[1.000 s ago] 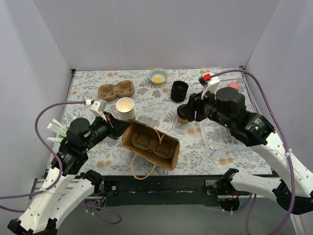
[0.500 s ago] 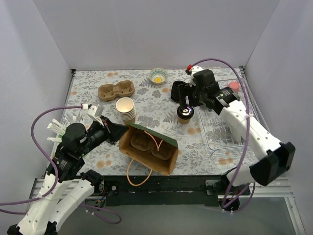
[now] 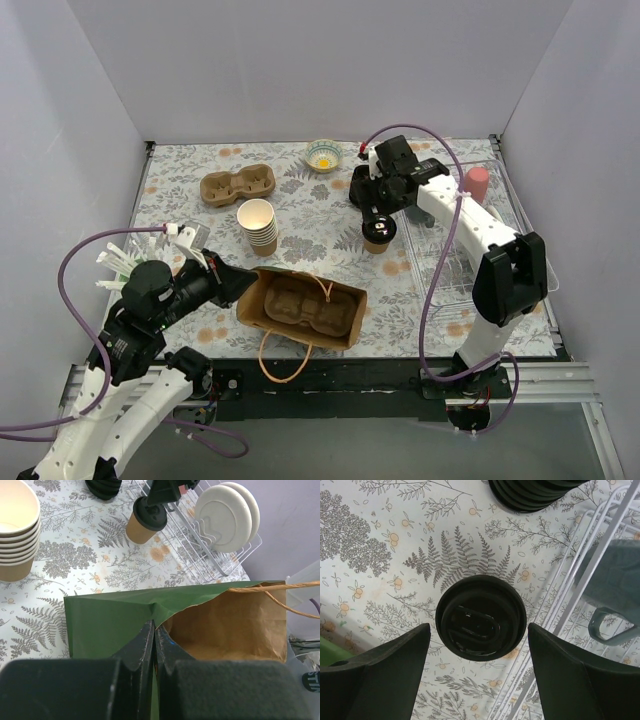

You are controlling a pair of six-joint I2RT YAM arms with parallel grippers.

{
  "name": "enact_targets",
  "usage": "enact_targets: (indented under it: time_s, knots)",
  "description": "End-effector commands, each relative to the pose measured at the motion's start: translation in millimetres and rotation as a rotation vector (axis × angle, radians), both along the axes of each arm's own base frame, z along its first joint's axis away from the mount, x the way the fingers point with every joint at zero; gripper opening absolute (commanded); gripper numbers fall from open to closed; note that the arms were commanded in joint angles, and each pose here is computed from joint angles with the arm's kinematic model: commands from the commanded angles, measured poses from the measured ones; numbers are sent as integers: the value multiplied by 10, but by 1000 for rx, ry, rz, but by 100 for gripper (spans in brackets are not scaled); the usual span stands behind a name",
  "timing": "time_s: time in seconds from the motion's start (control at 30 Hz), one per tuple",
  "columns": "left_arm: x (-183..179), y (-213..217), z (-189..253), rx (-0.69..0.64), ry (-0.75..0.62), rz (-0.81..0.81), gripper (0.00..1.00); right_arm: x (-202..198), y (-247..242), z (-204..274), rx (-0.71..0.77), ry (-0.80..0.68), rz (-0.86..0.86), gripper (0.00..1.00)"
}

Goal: Pack the takeout coffee

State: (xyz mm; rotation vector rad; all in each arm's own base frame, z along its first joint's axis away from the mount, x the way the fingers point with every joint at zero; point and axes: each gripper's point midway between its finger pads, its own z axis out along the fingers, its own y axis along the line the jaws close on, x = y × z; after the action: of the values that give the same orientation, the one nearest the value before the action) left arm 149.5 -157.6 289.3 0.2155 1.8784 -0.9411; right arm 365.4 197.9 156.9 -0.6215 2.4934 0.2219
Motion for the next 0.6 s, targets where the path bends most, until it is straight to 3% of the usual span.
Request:
enact_targets:
  time_s: [0.0,0.57]
  knots:
    - [-66,35,109,-5,-15,-2,0,118,34,101,-15,-20,29,86]
    - [-42,100,153,2,8,45,0,-7,13,-105,-40,77,42,86]
